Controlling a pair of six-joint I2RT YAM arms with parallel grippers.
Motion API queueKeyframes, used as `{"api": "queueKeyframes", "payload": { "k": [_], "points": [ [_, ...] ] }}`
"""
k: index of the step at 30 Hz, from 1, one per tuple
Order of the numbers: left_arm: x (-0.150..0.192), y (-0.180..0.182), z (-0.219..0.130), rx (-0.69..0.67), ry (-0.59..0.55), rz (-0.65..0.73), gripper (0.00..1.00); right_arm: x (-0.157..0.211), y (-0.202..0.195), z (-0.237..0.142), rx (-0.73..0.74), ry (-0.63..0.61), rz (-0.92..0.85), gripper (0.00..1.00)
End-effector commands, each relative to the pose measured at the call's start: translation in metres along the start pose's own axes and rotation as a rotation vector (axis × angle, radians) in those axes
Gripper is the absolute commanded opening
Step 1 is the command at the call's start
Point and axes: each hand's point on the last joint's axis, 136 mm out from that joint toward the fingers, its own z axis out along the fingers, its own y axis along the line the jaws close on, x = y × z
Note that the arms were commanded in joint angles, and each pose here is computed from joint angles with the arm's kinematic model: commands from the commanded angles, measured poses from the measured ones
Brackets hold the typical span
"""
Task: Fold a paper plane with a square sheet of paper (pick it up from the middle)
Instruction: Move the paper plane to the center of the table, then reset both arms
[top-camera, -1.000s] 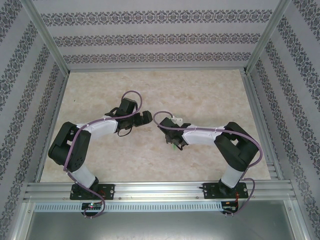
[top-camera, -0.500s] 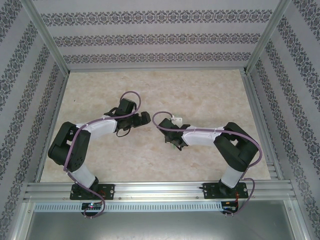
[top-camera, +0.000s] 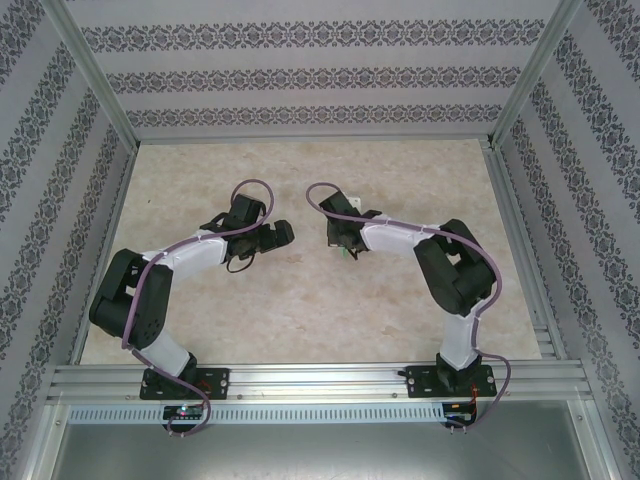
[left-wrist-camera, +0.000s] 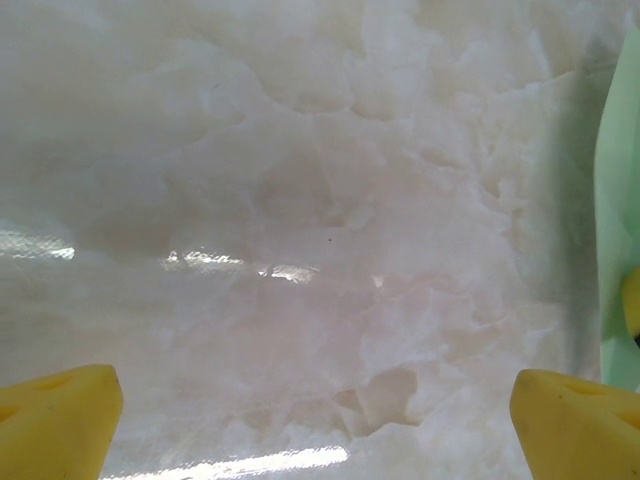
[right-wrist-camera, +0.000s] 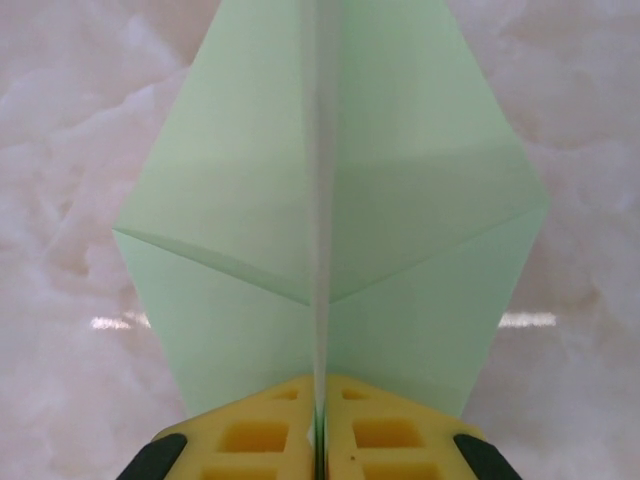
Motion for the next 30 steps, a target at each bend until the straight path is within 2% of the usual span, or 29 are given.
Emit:
{"api": "queueKeyframes", "payload": {
  "k": [1,11,16,18,24,27,30],
  "points": [
    [-0.007,0.003,-0.008,-0.015,-0.016,0.010,1.00,-0.009,0.004,0.011,-0.030,0.017,-0.023,0.10],
    [-0.009,0.005,-0.014,-0.036,-0.025,0.015,1.00,0.008,-0.004,0.033,-0.001,0.083,0.007,0.14],
    [-0.015,0.006,-0.023,-0.059,-0.052,0.025,1.00,-0.004,0.001,0.016,-0.014,0.058,0.016,0.20],
    [-0.022,0.007,-0.031,-0.072,-0.075,0.028,1.00,-0.018,0.005,-0.003,-0.033,0.025,0.031,0.27],
    [-0.052,0.019,-0.075,-0.167,-0.203,0.064,1.00,-0.059,0.000,-0.085,-0.124,-0.134,0.109,0.62],
    [-0.067,0.033,-0.101,-0.230,-0.293,0.072,1.00,-0.072,-0.019,-0.123,-0.119,-0.222,0.133,0.77],
    [-0.083,0.053,-0.128,-0.302,-0.392,0.079,1.00,-0.080,-0.054,-0.154,-0.059,-0.319,0.159,0.89]
  ]
}}
